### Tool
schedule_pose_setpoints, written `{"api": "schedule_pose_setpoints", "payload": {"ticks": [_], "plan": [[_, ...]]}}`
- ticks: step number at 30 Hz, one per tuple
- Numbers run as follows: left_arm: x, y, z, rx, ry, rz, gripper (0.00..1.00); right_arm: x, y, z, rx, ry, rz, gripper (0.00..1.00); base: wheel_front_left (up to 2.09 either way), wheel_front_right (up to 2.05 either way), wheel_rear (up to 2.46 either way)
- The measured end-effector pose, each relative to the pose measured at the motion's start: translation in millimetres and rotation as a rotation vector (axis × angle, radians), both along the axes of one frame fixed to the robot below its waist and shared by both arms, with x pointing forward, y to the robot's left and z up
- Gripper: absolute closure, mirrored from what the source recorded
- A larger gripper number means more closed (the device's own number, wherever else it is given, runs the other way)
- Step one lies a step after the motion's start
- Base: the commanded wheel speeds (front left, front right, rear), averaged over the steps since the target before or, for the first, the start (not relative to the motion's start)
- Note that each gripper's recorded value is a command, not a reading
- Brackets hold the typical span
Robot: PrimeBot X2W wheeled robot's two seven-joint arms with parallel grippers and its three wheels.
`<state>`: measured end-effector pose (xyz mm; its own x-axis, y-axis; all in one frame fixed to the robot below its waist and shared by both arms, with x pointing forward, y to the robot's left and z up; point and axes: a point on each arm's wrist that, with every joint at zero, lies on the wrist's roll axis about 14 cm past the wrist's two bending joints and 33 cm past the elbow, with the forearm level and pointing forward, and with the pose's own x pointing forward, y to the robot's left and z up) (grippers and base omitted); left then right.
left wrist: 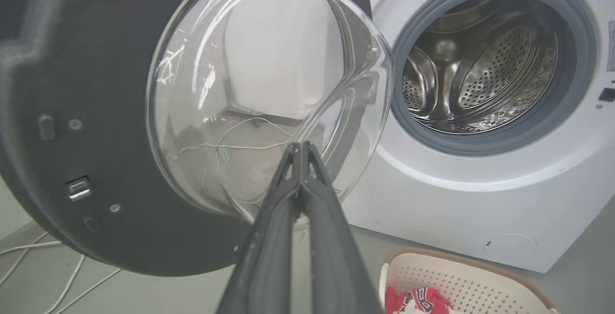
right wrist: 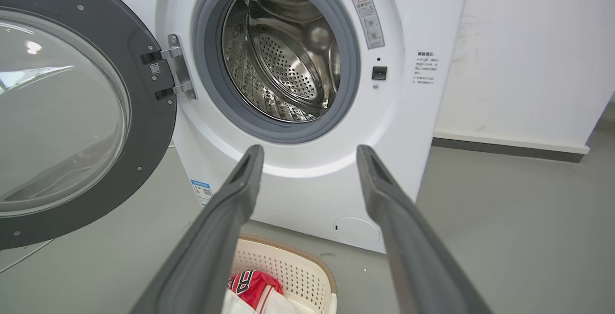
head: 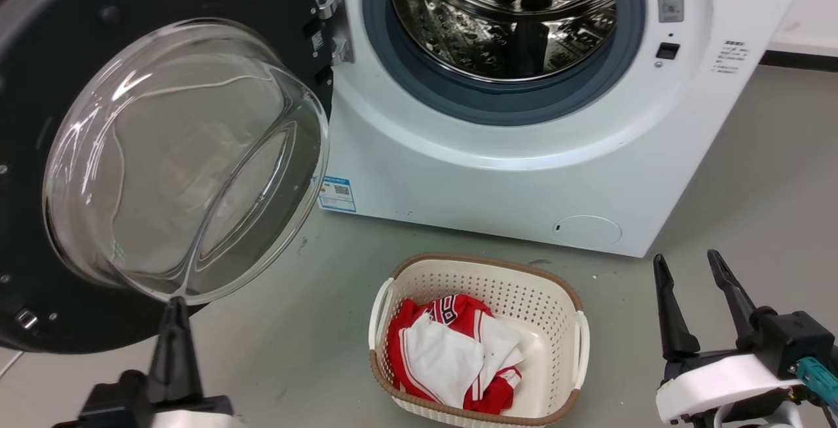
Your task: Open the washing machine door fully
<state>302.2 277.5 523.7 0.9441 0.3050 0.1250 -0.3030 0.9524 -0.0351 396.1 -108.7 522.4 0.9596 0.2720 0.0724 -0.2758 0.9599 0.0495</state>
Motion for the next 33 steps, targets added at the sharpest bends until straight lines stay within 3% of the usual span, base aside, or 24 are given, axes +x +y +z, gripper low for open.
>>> {"api": "schedule_pose_setpoints", "payload": {"ticks": [1,2,4,21,33], "plan": [[3,-7,0,-0.009,-0.003,-0.015,0.85,-1,-2,1,-0.001,-0.003,-0.005,0.00,0.00,0.00,0.00],[5,-15,-1,-0.013,-0.003,-0.036,0.63,-2,-4,2,-0.001,-0.005,-0.010,0.00,0.00,0.00,0.00],[10,-28,1,-0.019,-0.014,-0.070,0.00,-5,-7,4,-0.003,-0.011,-0.018,0.00,0.00,0.00,0.00],[49,-98,34,0.052,-0.110,-0.316,0.00,-30,-49,27,-0.032,-0.072,-0.141,0.00,0.00,0.00,0.00],[58,-110,29,0.065,-0.094,-0.359,0.00,-41,-57,8,-0.044,-0.013,-0.166,0.00,0.00,0.00,0.00]]}}
